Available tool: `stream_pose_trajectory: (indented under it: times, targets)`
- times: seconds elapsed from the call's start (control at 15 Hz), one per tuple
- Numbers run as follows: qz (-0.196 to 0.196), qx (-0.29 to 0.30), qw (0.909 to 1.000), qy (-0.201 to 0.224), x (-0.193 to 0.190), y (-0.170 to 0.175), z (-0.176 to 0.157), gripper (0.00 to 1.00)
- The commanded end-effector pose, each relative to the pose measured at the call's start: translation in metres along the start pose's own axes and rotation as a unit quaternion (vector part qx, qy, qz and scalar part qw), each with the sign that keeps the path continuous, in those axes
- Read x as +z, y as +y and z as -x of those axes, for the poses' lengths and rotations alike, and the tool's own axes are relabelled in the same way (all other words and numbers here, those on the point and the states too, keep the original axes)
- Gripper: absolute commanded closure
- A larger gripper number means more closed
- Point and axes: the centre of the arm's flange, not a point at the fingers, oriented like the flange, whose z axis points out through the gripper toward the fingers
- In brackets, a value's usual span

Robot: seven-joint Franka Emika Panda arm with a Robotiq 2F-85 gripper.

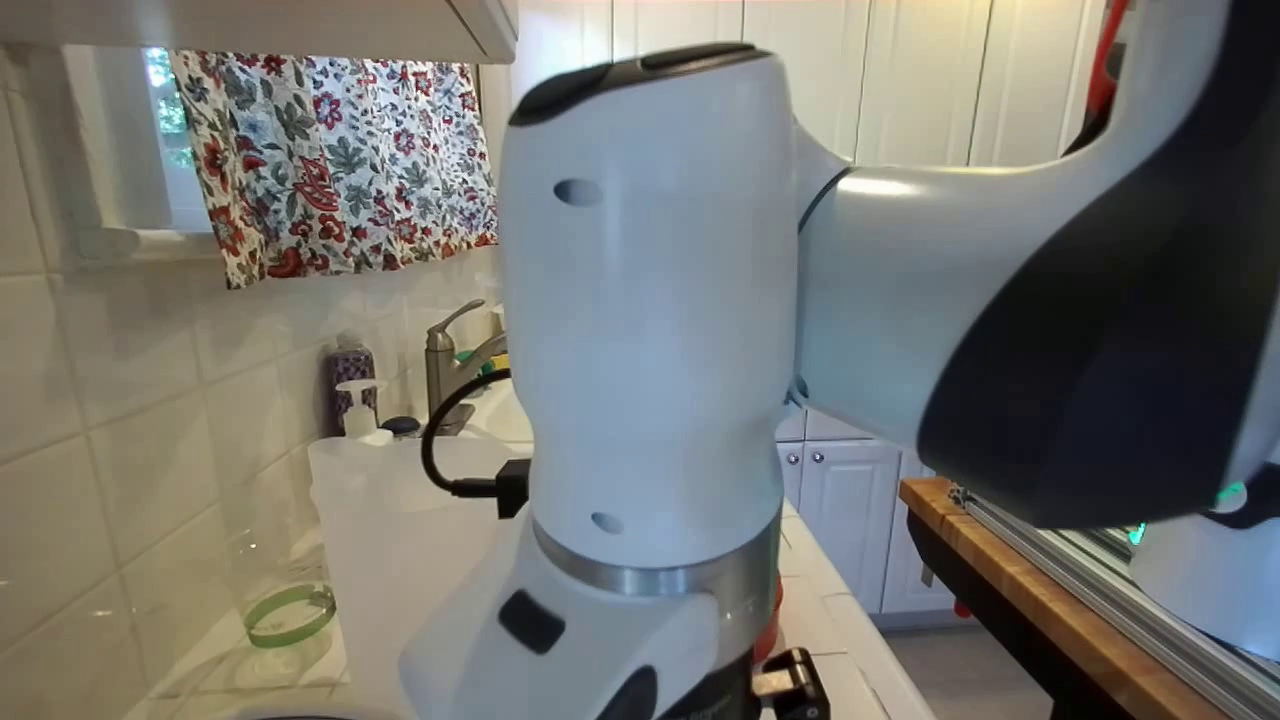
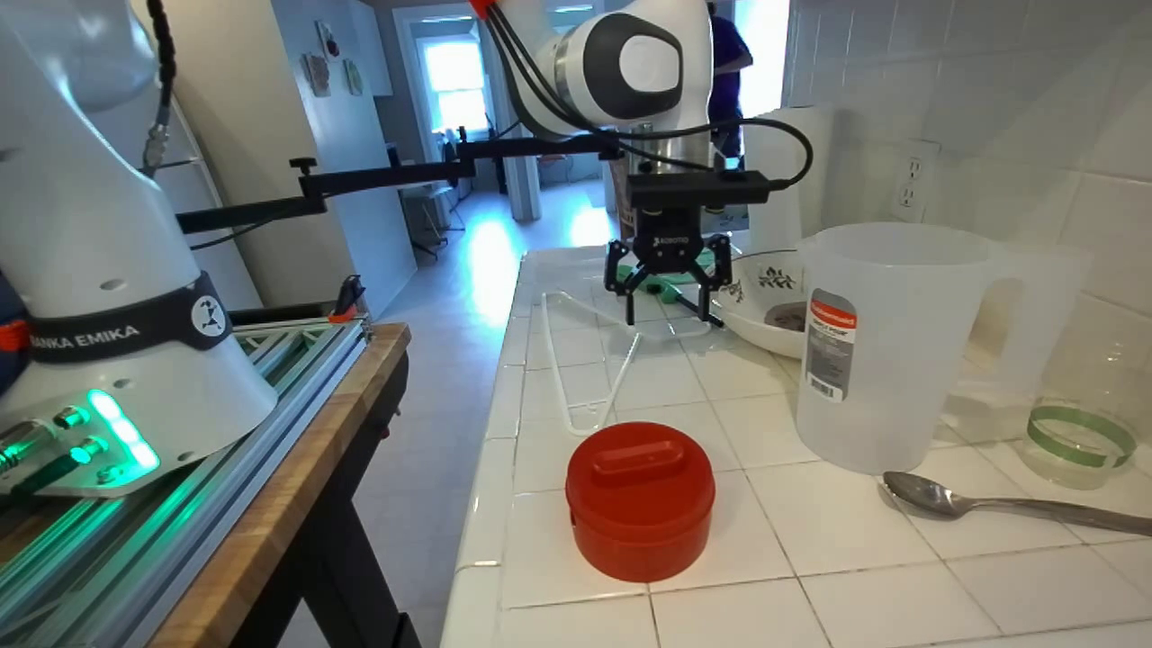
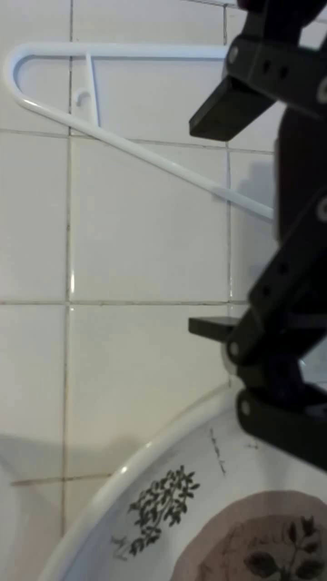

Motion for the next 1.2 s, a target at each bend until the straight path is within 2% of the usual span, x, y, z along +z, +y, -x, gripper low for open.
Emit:
stream_pose_trajectory:
  times: [0.0, 0.6, 1.13]
  targets:
    - [0.017, 0.003, 0.9997, -0.017, -0.001, 0.006, -0.020, 0.00]
    - [0.015, 0.019, 0.9995, -0.018, 0.000, -0.006, -0.043, 0.00]
    - [0.000, 0.016, 0.9996, -0.022, 0.024, -0.016, -0.052, 0.00]
